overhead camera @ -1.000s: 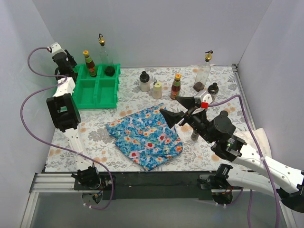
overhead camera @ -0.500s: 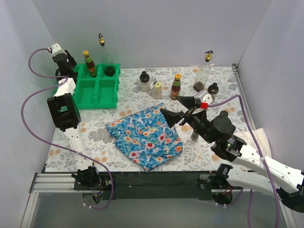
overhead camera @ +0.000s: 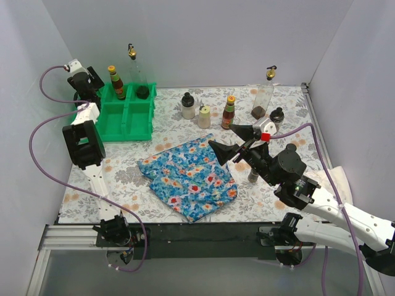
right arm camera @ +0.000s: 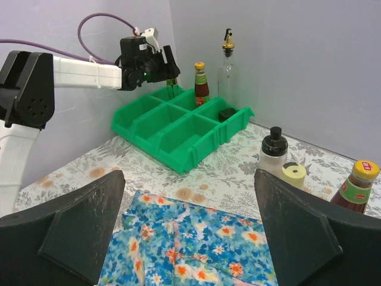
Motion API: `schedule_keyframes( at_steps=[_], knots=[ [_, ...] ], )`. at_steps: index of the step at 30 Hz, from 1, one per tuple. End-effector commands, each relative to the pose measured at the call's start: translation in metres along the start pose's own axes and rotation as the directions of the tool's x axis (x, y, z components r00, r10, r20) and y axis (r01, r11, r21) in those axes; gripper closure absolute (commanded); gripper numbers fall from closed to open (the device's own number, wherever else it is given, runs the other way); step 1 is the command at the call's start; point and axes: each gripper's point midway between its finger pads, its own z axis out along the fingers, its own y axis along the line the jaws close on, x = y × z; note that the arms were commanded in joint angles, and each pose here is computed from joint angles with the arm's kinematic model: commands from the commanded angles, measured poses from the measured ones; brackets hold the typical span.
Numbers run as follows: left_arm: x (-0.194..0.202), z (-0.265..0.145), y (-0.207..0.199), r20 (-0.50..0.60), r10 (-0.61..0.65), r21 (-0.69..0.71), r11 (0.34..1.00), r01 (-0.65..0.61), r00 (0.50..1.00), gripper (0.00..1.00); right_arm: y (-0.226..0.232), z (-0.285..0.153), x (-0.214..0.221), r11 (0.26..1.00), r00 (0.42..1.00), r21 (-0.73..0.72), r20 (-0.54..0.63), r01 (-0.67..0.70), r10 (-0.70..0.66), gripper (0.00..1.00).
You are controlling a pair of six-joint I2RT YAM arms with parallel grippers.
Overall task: Organize the condiment bottles
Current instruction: Place the bottle in the storage box.
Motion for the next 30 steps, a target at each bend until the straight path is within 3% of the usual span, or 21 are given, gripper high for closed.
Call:
schedule_keyframes(
  at_steps=[1, 5, 8, 15, 20, 23, 25, 26, 28, 30],
  knots=[
    [-0.028, -0.003, -0.006, 0.055, 0.006, 0.022, 1.0, -0.007, 0.998, 0.32, -0.004, 0.0, -0.02, 1.0, 0.998, 0.02, 0.069, -0.006, 0.005, 0.01],
    [-0.044, -0.007, -0.008, 0.074, 0.015, 0.026, 1.0, -0.017, 0.997, 0.24, -0.004, 0.0, -0.02, 1.0, 0.998, 0.02, 0.07, 0.0, -0.001, 0.01],
    [-0.057, -0.01, -0.006, 0.08, 0.01, 0.001, 1.0, -0.011, 0.997, 0.02, -0.003, 0.0, -0.024, 1.0, 0.997, 0.018, 0.079, 0.002, -0.004, 0.01],
    [-0.091, -0.037, -0.002, 0.101, -0.067, -0.057, 0.996, 0.073, 0.993, 0.02, -0.003, -0.006, -0.032, 1.0, 0.996, 0.016, 0.087, -0.022, 0.021, 0.01],
    [-0.125, -0.077, 0.002, 0.097, -0.156, -0.117, 0.979, 0.166, 0.983, 0.02, -0.03, -0.014, -0.032, 0.982, 0.999, 0.179, 0.008, -0.052, 0.051, 0.02],
    [-0.127, -0.107, -0.004, 0.012, -0.208, -0.106, 0.972, 0.208, 0.978, 0.02, -0.041, -0.024, -0.028, 0.964, 0.995, 0.255, -0.04, -0.08, 0.093, 0.03],
    [-0.103, -0.125, -0.019, -0.113, -0.263, -0.05, 0.965, 0.259, 0.958, 0.02, -0.043, -0.029, -0.029, 0.954, 0.99, 0.278, -0.046, -0.113, 0.131, 0.04],
    [-0.112, -0.143, -0.031, -0.134, -0.287, 0.003, 0.957, 0.29, 0.949, 0.02, -0.045, -0.035, -0.018, 0.95, 0.987, 0.293, -0.091, -0.104, 0.136, 0.05],
    [-0.082, -0.17, -0.058, -0.278, -0.307, 0.107, 0.932, 0.347, 0.91, 0.02, -0.047, -0.044, -0.017, 0.942, 0.981, 0.308, -0.097, -0.133, 0.17, 0.06],
    [-0.089, -0.202, -0.081, -0.318, -0.299, 0.2, 0.906, 0.372, 0.9, 0.02, -0.046, -0.054, -0.013, 0.932, 0.968, 0.317, -0.117, -0.175, 0.221, 0.08]
  ],
)
